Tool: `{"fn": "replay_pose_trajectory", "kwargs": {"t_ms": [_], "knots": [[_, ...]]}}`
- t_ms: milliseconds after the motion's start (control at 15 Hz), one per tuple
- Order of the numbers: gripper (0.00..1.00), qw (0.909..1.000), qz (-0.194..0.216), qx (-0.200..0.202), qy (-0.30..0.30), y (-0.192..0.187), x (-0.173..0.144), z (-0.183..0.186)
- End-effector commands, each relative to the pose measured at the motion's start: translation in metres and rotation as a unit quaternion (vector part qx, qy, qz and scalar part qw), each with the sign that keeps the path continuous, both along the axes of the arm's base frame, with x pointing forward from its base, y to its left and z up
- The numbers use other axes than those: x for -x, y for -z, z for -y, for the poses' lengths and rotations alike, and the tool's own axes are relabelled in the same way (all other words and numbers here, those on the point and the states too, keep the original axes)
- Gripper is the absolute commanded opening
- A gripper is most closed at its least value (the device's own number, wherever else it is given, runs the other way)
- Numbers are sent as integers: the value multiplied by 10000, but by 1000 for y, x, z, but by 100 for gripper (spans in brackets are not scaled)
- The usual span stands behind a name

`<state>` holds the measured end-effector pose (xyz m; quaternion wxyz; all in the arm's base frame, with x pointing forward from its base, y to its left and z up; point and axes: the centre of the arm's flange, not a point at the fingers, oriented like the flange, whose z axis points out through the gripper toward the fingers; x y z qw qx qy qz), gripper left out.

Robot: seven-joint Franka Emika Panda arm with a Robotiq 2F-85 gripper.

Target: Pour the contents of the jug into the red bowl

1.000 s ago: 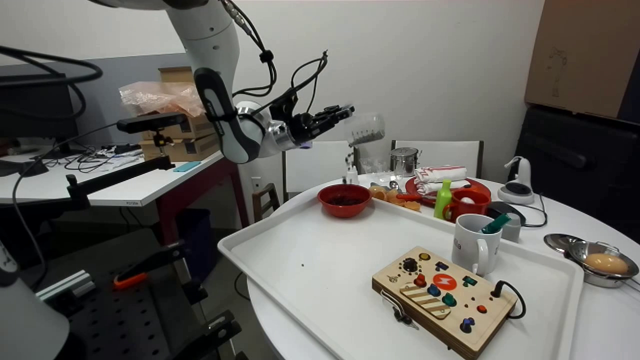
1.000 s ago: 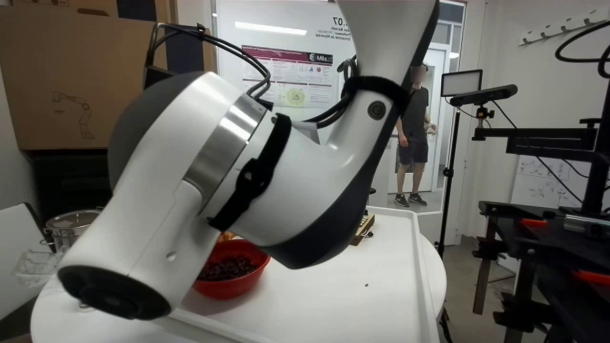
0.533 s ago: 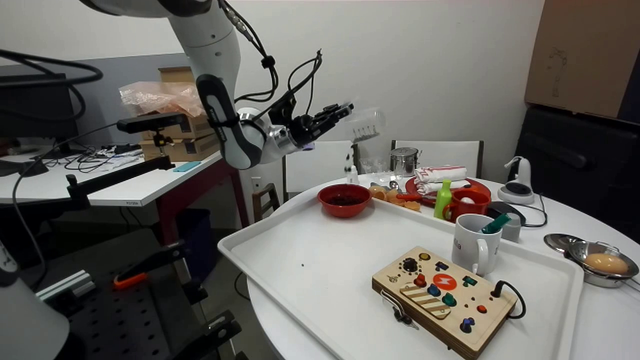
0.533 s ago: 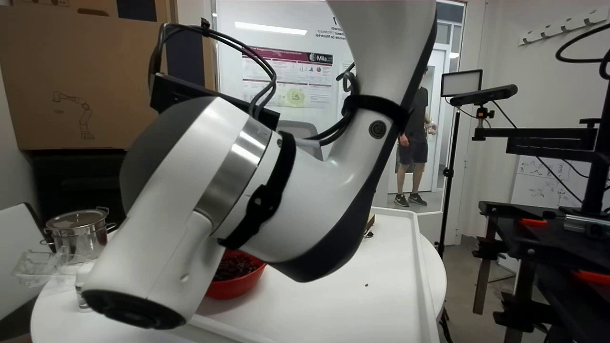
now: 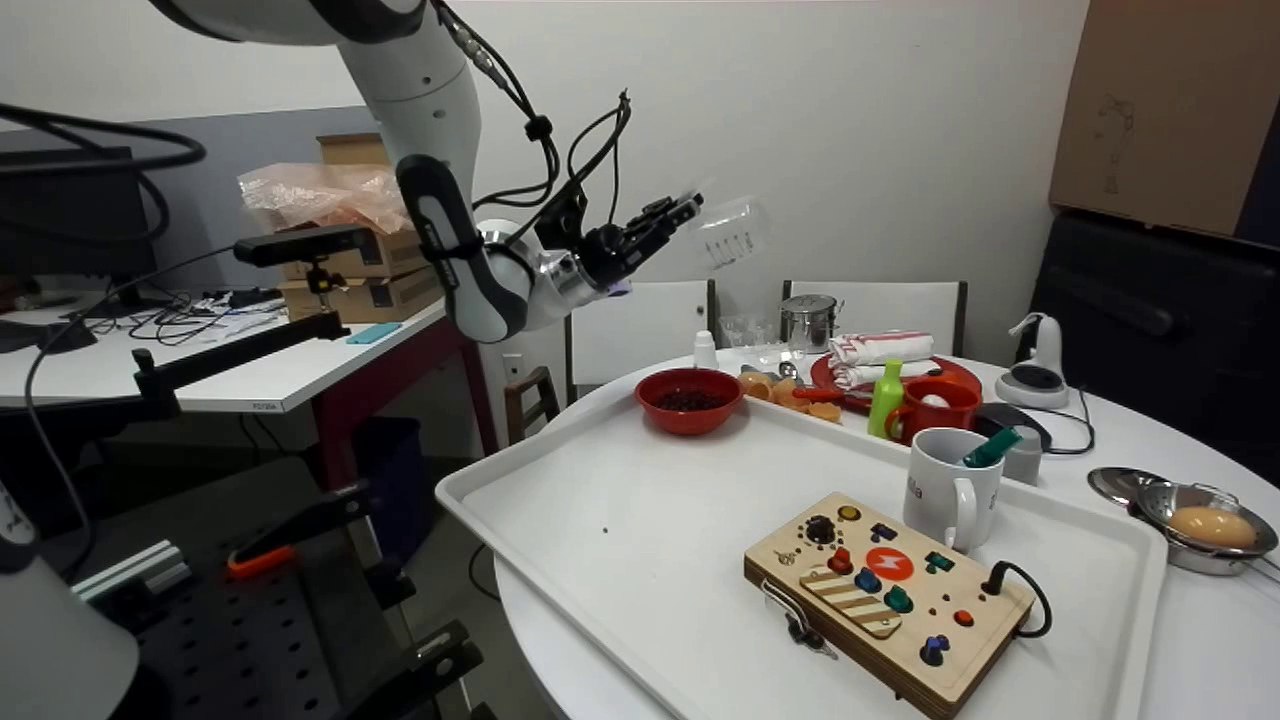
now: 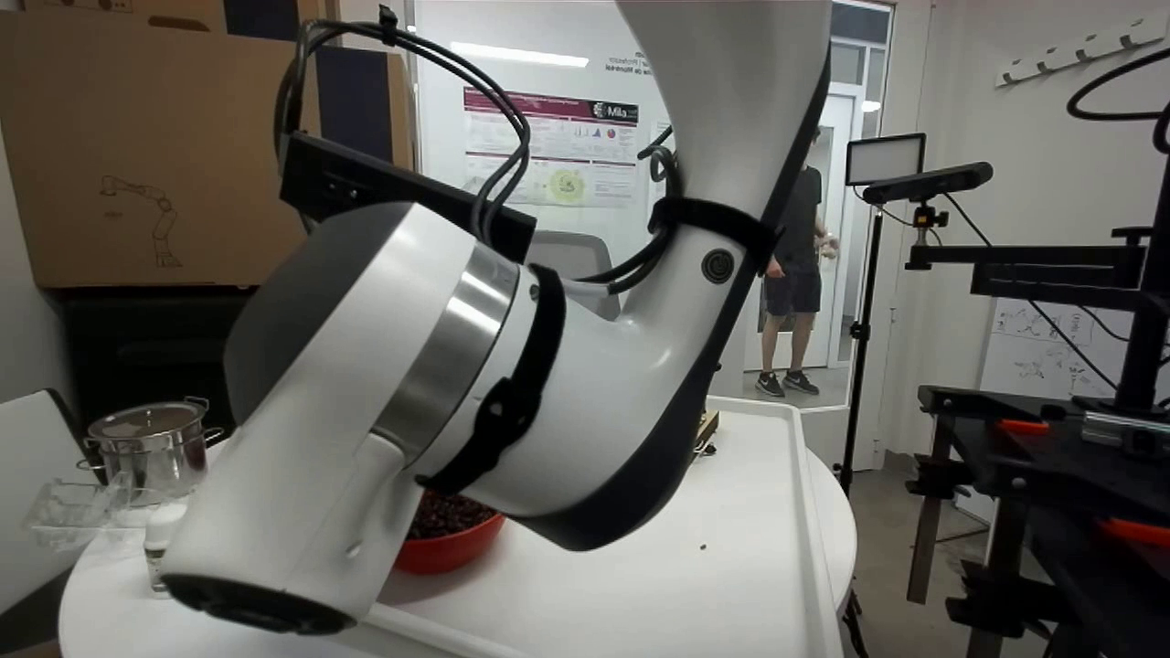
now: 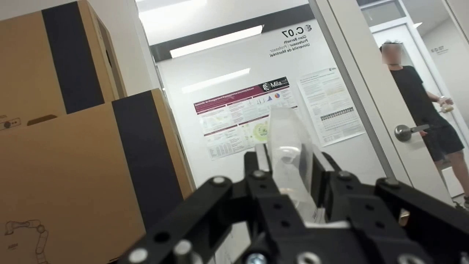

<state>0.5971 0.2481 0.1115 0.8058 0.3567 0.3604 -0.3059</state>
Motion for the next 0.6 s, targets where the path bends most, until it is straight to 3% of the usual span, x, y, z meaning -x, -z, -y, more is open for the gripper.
{"fn": "replay_pose_trajectory", "kwargs": {"t_ms": [0, 200, 533], "knots": [[7, 9998, 153, 154, -22, 5, -6, -6], [7, 9997, 151, 187, 26, 4, -7, -4], [7, 9964, 662, 527, 57, -5, -9, -2]]}}
